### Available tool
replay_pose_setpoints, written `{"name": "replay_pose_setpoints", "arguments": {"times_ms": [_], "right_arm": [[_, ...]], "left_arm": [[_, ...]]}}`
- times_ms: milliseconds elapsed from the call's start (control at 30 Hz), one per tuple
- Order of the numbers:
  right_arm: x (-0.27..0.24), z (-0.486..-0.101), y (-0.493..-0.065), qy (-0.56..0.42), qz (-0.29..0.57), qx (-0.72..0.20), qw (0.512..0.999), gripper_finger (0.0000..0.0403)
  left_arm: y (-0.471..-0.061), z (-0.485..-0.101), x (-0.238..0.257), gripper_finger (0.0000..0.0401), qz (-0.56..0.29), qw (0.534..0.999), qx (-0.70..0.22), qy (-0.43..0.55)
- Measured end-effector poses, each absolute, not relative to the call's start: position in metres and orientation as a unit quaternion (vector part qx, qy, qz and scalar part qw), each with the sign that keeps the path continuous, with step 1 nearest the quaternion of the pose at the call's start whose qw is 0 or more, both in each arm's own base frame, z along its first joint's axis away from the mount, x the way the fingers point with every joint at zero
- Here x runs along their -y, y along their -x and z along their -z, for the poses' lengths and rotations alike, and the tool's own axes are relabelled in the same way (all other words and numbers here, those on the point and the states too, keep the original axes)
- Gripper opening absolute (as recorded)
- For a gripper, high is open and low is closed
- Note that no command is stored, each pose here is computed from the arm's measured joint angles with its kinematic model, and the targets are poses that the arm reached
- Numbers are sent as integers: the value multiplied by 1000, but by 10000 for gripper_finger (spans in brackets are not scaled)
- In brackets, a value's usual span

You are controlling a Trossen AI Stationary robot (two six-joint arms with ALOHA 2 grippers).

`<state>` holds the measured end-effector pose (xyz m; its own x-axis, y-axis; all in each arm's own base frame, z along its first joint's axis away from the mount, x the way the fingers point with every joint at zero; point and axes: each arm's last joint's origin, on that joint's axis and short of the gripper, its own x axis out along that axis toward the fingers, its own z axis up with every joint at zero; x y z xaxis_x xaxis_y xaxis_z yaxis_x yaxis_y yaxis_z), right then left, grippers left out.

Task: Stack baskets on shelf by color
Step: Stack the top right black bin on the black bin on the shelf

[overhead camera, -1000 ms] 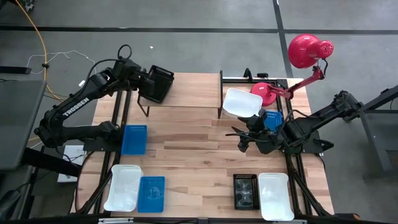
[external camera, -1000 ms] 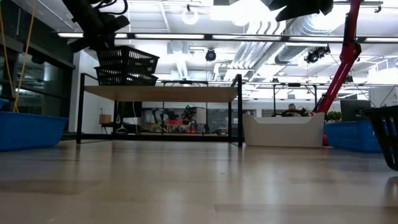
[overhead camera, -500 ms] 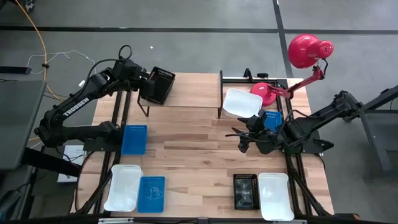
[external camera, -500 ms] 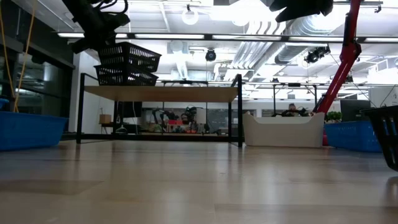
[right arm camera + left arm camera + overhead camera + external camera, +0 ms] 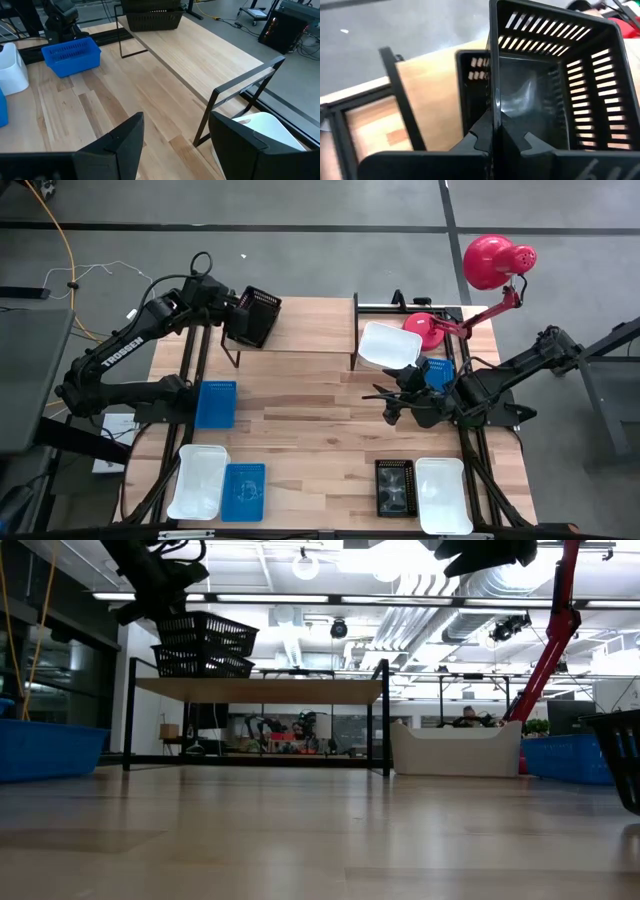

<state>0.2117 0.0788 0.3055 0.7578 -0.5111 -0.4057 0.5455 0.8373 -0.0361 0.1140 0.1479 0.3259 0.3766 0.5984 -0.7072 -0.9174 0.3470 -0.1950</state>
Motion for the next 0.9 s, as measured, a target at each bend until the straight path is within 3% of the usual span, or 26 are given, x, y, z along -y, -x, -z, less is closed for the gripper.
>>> {"name": "replay_pose_setpoints", "arguments": {"times_ms": [400,900], "right_arm": [[-79,-305,-212,-42,282,-204,937,208],[-79,-305,-212,-43,282,-204,936,208]], "left_arm": [[-116,-327,-148,44,-474,787,-265,292],[-117,-331,-150,129,-468,801,-251,275]]}}
